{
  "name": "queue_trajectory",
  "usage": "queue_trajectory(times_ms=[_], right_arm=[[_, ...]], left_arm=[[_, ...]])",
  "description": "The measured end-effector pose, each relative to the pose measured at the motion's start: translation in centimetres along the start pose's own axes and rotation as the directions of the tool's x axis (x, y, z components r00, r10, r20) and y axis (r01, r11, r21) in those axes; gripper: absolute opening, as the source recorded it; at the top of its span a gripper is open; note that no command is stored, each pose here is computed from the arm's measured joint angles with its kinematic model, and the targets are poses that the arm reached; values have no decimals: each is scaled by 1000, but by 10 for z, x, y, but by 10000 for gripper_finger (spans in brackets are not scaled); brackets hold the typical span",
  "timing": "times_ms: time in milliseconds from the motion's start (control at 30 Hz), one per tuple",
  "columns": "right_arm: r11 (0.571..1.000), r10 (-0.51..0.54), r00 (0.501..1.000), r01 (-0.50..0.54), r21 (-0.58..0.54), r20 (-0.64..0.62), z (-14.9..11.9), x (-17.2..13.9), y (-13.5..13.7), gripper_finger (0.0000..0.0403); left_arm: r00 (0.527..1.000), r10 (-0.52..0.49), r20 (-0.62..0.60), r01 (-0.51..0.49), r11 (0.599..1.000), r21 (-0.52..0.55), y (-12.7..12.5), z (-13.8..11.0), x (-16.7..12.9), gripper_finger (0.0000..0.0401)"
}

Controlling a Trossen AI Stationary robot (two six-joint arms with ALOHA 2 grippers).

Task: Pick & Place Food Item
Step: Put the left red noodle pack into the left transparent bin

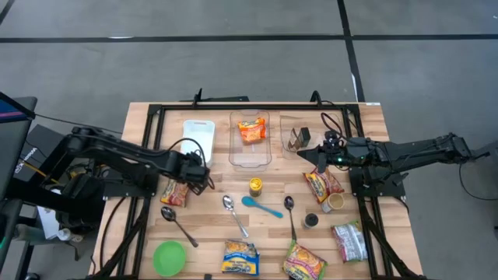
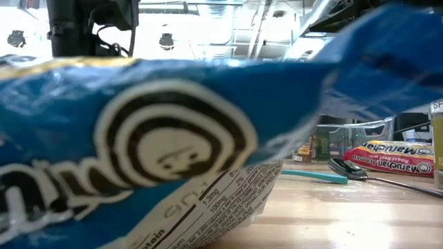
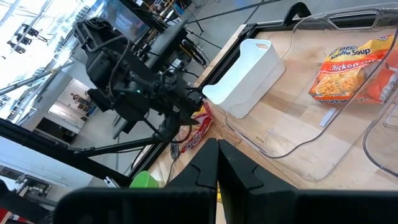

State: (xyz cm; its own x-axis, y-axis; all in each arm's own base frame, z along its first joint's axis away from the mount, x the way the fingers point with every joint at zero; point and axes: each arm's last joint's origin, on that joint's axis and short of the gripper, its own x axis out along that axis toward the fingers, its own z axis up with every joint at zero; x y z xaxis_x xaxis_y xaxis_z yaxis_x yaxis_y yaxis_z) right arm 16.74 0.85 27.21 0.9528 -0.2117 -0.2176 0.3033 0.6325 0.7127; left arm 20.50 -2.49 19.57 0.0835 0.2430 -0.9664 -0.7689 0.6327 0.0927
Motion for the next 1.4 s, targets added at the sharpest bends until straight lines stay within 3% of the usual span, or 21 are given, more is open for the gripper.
queue_trajectory(times_ms=[1400], right_arm=[[1000,-1,1000,1,-1,-1,0,0,0,0]], left_arm=[[991,91,-95,-100,991,-88,-17,-1,32,164]])
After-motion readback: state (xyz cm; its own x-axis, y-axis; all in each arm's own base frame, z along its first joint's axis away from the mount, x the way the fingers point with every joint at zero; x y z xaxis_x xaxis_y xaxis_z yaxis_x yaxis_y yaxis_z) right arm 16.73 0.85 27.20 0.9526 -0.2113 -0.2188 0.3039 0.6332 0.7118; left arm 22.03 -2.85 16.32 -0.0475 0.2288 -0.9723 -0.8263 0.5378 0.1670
